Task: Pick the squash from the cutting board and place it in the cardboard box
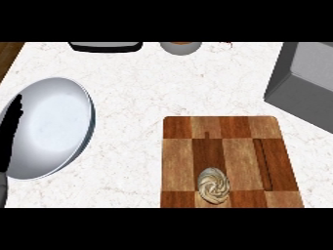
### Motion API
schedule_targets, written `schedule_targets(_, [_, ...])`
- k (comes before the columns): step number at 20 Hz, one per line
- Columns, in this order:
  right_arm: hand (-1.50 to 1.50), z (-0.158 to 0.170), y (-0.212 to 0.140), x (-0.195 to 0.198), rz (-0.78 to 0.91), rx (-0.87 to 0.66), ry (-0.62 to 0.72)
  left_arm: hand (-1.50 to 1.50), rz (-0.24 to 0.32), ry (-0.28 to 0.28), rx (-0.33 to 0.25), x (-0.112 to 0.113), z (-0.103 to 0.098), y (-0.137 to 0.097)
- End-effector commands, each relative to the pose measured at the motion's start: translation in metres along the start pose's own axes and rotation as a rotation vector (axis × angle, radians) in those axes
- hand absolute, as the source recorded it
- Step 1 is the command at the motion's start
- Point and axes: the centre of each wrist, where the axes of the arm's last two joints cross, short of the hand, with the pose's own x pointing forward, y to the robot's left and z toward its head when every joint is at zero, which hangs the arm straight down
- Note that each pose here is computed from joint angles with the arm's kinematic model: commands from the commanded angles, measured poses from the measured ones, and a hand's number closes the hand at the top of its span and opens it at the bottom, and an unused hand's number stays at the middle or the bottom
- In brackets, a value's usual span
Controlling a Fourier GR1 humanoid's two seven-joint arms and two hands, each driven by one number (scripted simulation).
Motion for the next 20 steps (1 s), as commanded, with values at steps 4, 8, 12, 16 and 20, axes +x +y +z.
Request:
schedule_targets(4, [1.50, 0.000, -0.008, -0.015, -0.223, 0.001, -0.061, 0.00, -0.013, -0.039, -0.041, 0.021, -0.012, -0.002])
schedule_targets(8, [1.50, -0.029, -0.006, -0.010, -0.294, 0.003, -0.020, 0.00, 0.004, -0.033, -0.060, 0.020, -0.012, -0.018])
schedule_targets(12, [1.50, -0.057, 0.017, -0.004, -0.341, 0.075, 0.002, 0.00, -0.008, -0.039, -0.063, 0.016, -0.009, -0.022])
schedule_targets(16, [1.50, -0.076, 0.045, 0.000, -0.365, 0.109, 0.004, 0.00, -0.041, -0.027, -0.052, 0.018, -0.016, -0.007])
schedule_targets(20, [1.50, -0.093, 0.054, 0.005, -0.361, 0.135, 0.016, 0.00, -0.017, -0.036, -0.053, 0.019, -0.016, -0.015])
